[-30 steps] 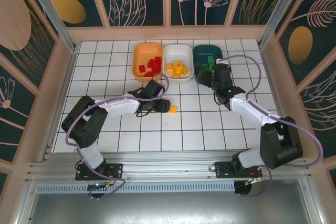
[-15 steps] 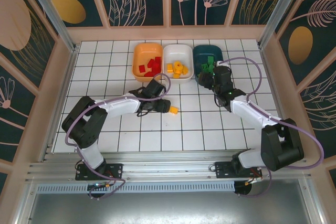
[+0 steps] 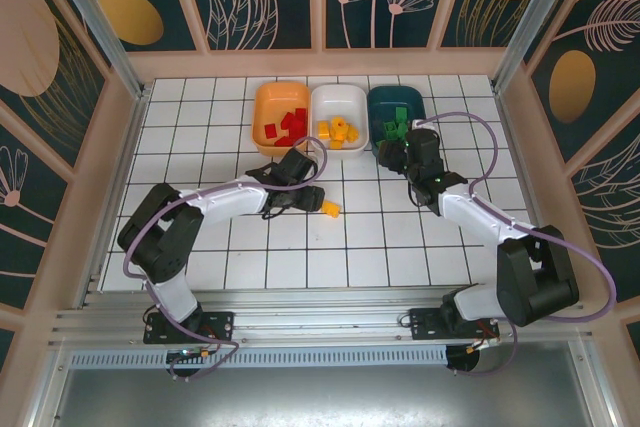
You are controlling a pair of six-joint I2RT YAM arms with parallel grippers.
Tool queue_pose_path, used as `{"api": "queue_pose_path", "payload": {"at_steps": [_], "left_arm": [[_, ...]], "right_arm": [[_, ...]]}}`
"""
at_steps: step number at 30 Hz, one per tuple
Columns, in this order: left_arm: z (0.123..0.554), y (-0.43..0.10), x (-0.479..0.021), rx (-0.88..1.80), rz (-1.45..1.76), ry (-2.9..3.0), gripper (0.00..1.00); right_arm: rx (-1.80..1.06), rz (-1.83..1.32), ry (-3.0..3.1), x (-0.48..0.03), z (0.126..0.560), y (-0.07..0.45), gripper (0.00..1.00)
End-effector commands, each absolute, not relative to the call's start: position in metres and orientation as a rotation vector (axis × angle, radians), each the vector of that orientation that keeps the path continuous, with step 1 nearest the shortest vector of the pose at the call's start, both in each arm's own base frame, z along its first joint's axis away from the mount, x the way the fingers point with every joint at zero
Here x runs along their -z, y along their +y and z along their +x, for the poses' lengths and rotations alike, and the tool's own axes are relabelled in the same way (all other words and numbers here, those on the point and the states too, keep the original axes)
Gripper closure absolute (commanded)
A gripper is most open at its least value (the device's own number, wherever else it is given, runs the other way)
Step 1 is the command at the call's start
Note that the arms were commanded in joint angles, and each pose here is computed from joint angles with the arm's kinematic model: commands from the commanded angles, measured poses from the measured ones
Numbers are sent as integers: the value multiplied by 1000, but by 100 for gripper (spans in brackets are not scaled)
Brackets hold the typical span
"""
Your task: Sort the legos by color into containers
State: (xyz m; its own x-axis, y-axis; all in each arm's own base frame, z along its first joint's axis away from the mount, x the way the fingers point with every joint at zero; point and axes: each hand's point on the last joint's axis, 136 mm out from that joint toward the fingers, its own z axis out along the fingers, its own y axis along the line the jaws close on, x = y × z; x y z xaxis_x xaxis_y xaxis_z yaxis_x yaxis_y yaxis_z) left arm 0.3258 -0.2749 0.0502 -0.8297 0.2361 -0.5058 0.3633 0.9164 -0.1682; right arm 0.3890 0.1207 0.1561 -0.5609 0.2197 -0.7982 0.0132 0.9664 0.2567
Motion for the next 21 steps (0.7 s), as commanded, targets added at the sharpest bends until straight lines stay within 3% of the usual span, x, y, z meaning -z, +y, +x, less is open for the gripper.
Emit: {"api": "queue_pose_path", "payload": {"at_steps": [1,8,13,21], "left_arm": [[326,-277,-41,349,468,2613,35],[327,-267,-24,277,440,2646,38],[327,-271,-19,298,452,2653,53],[329,-273,-20,291,473,2655,60]], "right_arm": [[-297,160,2112,-167,388,123,24],[-301,160,2105,-170,386,122,24],[-305,157,2104,-170,385,123,24],[-306,162,2083,-178,383,121,24]]}}
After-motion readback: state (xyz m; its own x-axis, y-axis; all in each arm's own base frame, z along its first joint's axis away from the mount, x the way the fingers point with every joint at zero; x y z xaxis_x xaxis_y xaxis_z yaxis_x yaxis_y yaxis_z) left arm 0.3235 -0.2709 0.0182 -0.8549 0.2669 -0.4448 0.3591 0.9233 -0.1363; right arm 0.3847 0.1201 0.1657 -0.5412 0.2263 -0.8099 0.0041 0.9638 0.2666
